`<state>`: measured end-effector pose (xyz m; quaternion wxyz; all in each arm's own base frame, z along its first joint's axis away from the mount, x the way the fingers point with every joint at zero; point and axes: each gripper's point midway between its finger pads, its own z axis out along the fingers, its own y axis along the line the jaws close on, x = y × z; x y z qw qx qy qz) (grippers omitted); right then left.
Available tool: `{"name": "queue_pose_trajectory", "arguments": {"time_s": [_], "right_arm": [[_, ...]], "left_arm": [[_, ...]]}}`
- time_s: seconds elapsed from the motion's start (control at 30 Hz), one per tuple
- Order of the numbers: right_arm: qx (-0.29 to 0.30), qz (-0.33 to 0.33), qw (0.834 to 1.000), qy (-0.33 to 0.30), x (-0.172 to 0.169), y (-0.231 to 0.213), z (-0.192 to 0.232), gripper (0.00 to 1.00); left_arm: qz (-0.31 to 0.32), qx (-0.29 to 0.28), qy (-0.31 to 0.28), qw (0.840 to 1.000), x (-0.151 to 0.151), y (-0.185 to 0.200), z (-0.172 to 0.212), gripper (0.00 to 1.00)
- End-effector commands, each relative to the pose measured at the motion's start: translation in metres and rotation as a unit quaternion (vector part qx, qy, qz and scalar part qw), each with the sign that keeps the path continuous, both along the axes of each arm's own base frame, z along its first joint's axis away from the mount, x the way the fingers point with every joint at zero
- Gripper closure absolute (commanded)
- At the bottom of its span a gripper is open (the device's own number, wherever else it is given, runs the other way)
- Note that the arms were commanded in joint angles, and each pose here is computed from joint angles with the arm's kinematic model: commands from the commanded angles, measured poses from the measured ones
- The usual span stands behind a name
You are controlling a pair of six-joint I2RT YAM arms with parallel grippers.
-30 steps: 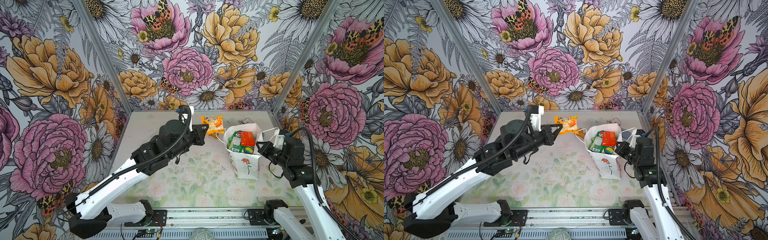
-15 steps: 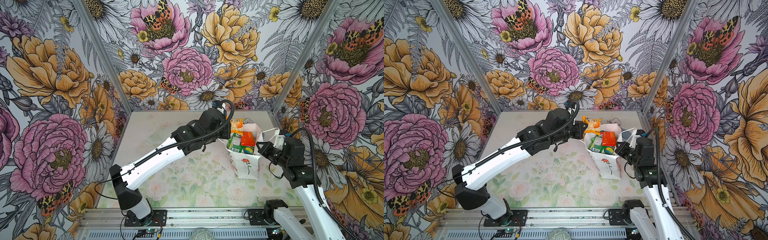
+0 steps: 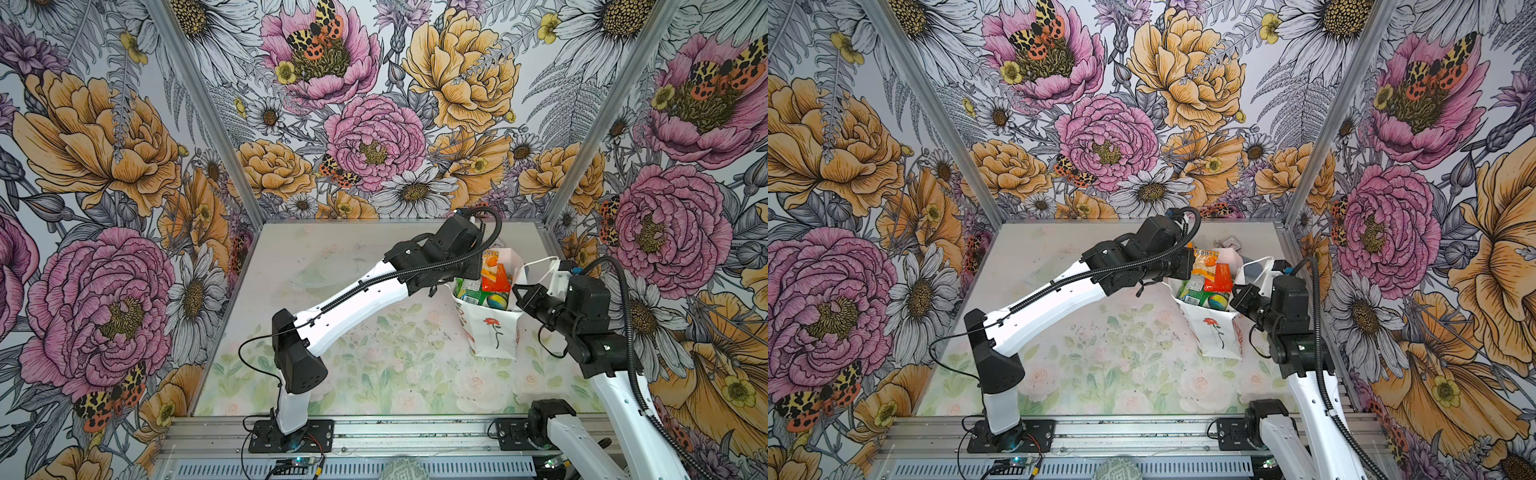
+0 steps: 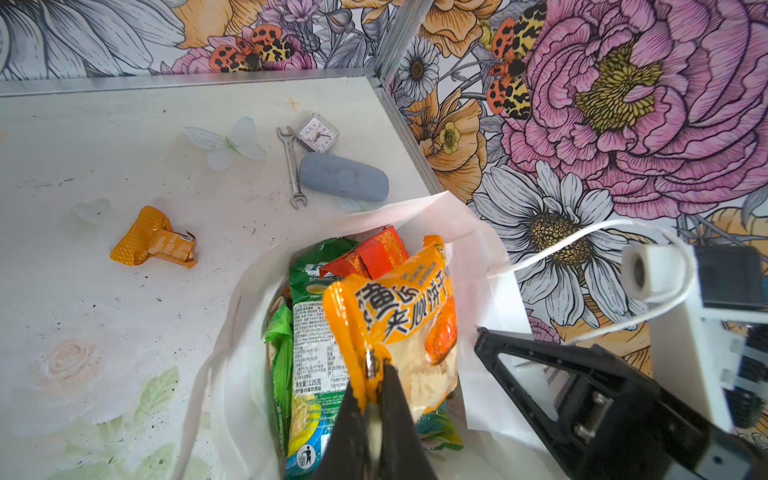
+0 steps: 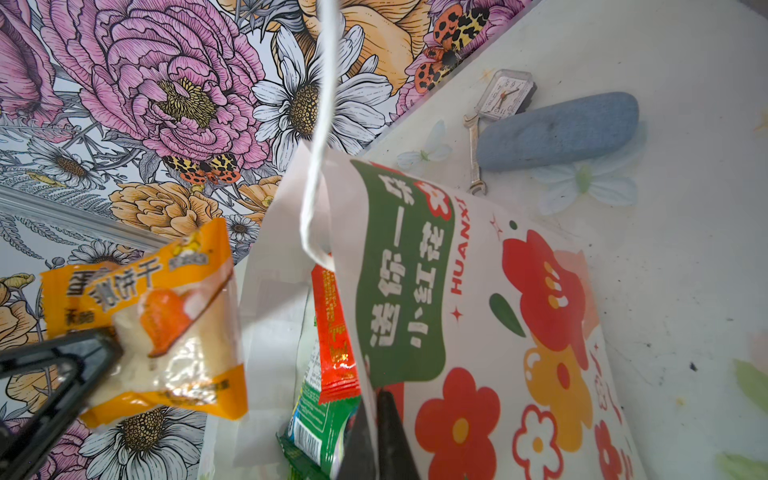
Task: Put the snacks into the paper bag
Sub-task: 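Lower the orange biscuit packet into the paper bag held by the right gripper, then open the left gripper and withdraw it up from the paper bag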
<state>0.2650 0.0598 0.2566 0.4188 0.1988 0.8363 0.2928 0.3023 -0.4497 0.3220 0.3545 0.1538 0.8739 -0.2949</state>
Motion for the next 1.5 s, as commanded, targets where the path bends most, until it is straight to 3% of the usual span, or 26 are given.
{"name": "queue_pose_trajectory", "arguments": {"time_s": [0.0, 0.33, 0.7, 1.47], "right_arm": [[0.004, 0.017, 1.0, -0.024, -0.004, 0.006, 0.011, 1.0], [0.004, 0.016, 1.0, -0.022, -0.004, 0.006, 0.009, 1.0], [0.005, 0.014, 1.0, -0.02, -0.003, 0.006, 0.008, 1.0], [0.004, 0.013, 1.0, -0.021, -0.003, 0.005, 0.009, 1.0]], "left_arm": [[-0.028, 0.014, 0.014, 0.999, -0.012, -0.01, -0.006, 1.0], [-0.054, 0.072, 0.05, 0.995, -0.023, -0.028, -0.045, 0.99], [-0.077, 0.086, 0.051, 0.992, -0.032, -0.034, -0.05, 0.92], [-0.042, 0.078, -0.018, 0.996, -0.032, -0.009, 0.001, 0.61]]}}
